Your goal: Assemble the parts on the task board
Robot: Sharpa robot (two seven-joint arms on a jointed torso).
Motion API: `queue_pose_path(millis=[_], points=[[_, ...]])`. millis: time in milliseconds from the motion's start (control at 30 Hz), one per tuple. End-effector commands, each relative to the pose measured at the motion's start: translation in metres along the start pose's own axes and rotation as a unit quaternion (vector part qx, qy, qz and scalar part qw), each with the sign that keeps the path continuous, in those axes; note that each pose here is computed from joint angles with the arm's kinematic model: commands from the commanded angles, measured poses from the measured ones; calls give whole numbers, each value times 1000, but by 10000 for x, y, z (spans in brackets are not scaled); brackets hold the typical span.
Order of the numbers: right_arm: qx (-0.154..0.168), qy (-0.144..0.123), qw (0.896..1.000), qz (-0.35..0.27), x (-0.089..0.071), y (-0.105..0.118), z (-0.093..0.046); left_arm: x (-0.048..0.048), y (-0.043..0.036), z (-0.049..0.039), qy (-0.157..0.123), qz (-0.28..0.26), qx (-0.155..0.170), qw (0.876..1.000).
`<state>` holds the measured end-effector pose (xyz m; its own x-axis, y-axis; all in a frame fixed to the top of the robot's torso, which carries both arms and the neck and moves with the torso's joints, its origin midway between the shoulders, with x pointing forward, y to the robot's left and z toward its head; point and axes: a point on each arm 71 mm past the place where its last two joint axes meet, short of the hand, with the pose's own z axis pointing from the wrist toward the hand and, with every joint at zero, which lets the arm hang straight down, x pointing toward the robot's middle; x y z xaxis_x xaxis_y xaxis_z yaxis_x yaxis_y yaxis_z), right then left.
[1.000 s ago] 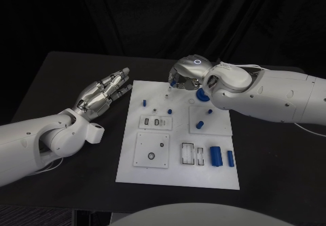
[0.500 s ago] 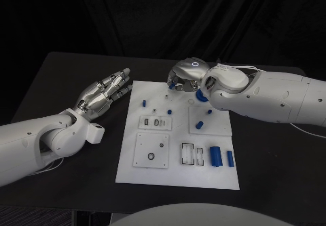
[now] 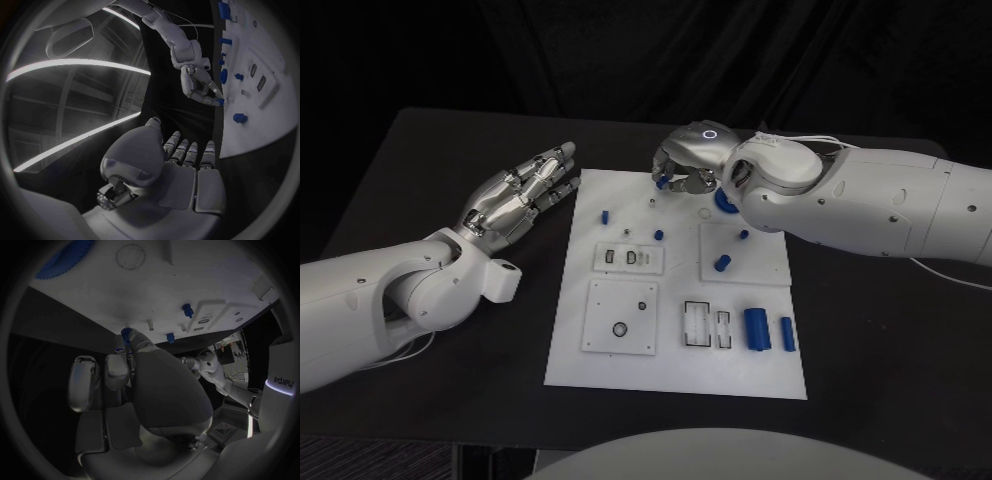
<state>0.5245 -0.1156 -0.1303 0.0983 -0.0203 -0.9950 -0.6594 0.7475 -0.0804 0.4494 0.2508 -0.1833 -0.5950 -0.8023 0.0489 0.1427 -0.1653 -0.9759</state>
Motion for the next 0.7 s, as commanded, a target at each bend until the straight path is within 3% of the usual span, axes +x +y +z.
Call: queue_pose_path(millis=[33, 700], points=[[1, 13, 1000, -1, 29, 4, 12, 15, -71, 8, 7, -5, 47, 999], [14, 37, 999, -3, 90, -2, 49, -10, -64, 7, 7, -5, 44, 999]])
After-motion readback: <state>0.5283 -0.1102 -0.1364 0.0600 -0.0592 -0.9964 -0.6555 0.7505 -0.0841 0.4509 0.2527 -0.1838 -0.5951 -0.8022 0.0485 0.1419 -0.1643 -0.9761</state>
